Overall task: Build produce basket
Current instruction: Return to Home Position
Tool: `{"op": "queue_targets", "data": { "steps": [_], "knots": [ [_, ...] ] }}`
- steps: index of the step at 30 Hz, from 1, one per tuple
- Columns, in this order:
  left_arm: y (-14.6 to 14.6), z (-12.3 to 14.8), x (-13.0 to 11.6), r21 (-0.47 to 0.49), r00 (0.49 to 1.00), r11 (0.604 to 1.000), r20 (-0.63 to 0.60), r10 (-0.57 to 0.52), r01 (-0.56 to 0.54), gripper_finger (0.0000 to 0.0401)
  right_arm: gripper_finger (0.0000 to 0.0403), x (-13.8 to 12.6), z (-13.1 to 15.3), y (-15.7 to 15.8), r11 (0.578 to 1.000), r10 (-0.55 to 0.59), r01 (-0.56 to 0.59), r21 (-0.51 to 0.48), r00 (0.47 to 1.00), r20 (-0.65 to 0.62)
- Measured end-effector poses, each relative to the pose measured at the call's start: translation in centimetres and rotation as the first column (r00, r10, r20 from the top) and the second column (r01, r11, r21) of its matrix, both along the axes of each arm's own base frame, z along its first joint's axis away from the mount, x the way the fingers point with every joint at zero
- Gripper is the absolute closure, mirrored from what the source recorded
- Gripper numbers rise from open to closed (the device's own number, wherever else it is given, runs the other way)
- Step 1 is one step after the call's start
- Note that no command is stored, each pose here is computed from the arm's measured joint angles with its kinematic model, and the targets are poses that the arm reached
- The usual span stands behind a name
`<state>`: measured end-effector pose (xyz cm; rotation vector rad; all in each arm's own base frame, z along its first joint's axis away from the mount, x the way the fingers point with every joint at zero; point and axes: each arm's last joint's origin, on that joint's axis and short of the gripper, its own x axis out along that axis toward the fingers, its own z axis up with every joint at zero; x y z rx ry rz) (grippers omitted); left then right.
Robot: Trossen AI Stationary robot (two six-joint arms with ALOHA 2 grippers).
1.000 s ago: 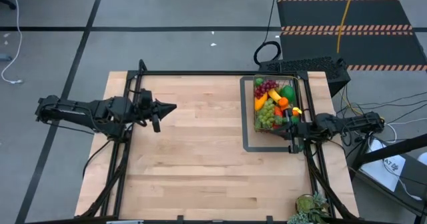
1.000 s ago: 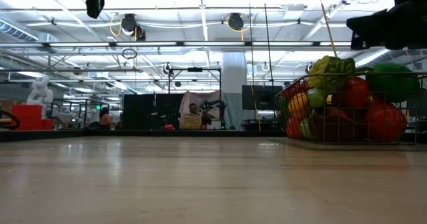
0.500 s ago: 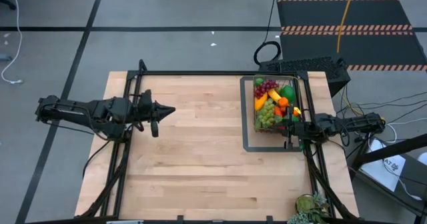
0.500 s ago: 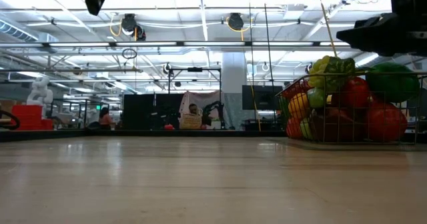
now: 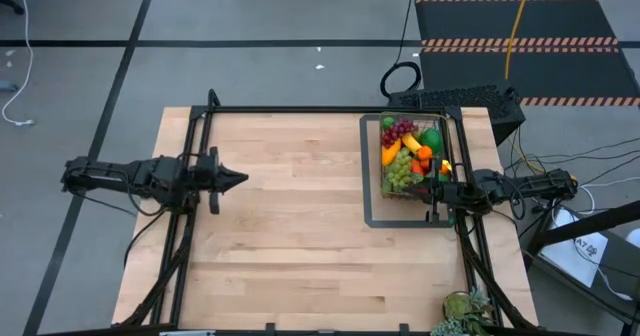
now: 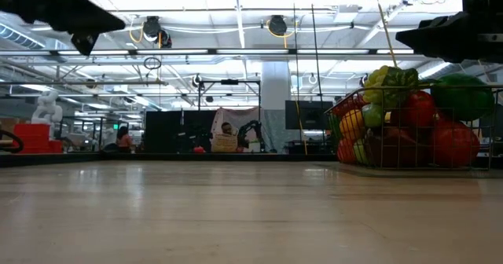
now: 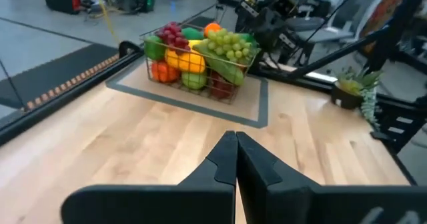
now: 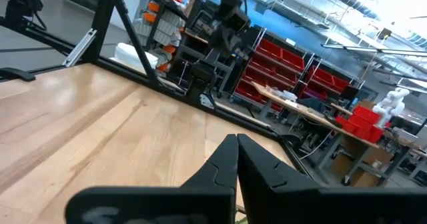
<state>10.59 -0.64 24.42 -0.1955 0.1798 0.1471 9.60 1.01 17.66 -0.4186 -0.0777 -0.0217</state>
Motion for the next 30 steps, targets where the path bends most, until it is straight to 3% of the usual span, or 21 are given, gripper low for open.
{"op": "queue_targets", "data": {
  "steps": [6,21,25,30],
  "knots": [
    [-0.1,-2.3,-1.1,0.019,0.994,0.997,0.079,-0.077,0.076,0.0400,0.0403,0.0,0.0,0.0,1.000,0.001,-0.001,0.000,1.000,0.001],
    [-0.2,-5.1,-1.9,0.199,0.974,0.970,0.148,-0.172,0.142,0.0401,0.0403,0.0,0.0,0.0,1.000,0.002,-0.002,0.000,1.000,0.002],
    [-0.4,-6.2,-1.3,0.207,0.952,0.959,0.195,-0.237,0.196,0.0401,0.0403,0.0,0.0,0.0,1.000,0.002,-0.002,0.000,1.000,0.002],
    [-0.4,-7.4,-0.9,0.200,0.947,0.959,0.210,-0.242,0.201,0.0401,0.0403,0.0,0.0,0.0,1.000,0.003,-0.003,0.000,1.000,0.002]
  ]
}}
